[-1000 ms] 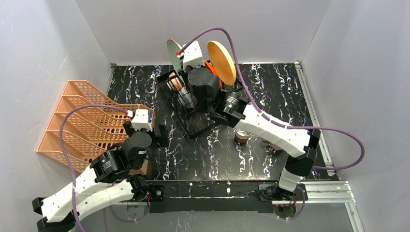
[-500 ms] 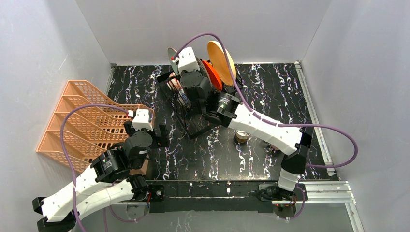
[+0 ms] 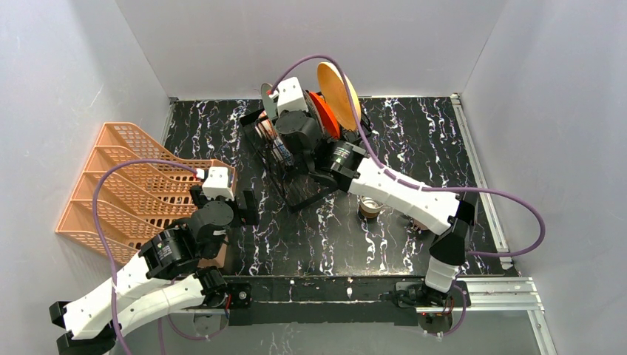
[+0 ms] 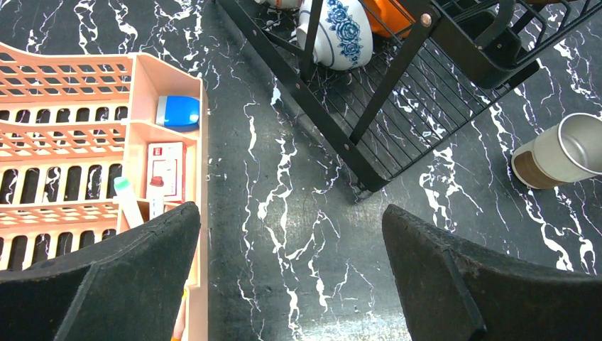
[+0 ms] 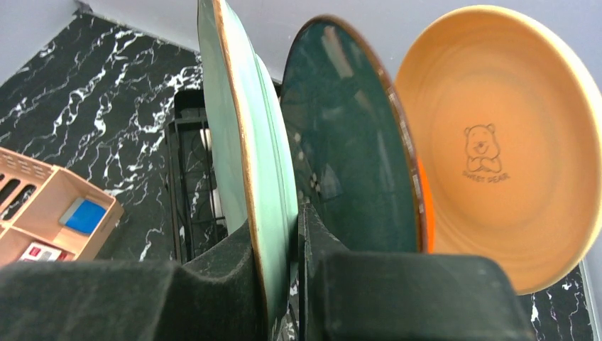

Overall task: Load the mixed dishes into the dish rack
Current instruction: Insert the plate into the dish rack, then pick up the cup at the center of the board.

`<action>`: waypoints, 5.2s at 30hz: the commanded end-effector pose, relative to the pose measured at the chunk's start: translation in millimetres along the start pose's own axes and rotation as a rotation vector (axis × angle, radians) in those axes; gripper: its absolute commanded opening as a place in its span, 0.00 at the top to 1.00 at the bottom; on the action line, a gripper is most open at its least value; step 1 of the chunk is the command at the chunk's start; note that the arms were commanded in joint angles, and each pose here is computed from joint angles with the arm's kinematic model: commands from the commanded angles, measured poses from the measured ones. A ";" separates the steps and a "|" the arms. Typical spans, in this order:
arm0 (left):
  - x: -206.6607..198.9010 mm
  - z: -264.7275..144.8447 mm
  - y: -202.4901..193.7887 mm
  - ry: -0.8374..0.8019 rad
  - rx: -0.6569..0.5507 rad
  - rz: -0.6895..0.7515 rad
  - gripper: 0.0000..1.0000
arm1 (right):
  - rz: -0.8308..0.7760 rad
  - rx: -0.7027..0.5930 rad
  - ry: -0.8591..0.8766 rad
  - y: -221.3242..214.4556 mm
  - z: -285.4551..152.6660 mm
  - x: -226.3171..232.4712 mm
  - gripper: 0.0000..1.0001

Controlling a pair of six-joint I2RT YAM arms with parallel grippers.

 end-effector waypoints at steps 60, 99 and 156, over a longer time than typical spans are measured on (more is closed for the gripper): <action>-4.8 6.0 -3.2 0.013 0.032 0.045 0.01 | 0.423 0.217 0.167 -5.5 -136.4 -91.9 0.22; -4.8 4.0 -2.4 -0.009 0.022 0.040 0.02 | 0.656 0.792 -0.331 -227.1 -54.7 -222.7 0.46; -128.1 -30.7 -13.3 -0.948 0.354 -0.214 0.08 | 0.276 1.019 0.460 -186.9 -139.5 -82.1 0.99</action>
Point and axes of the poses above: each gripper's point midway between its finger pads, its own z axis out along the fingers, its own x axis along the line the jaws close on, y = z × x, the point moved 7 cm from there along -z, back along the fingers, and after that the axes turned 9 degrees about z, right-handed, at the moved point
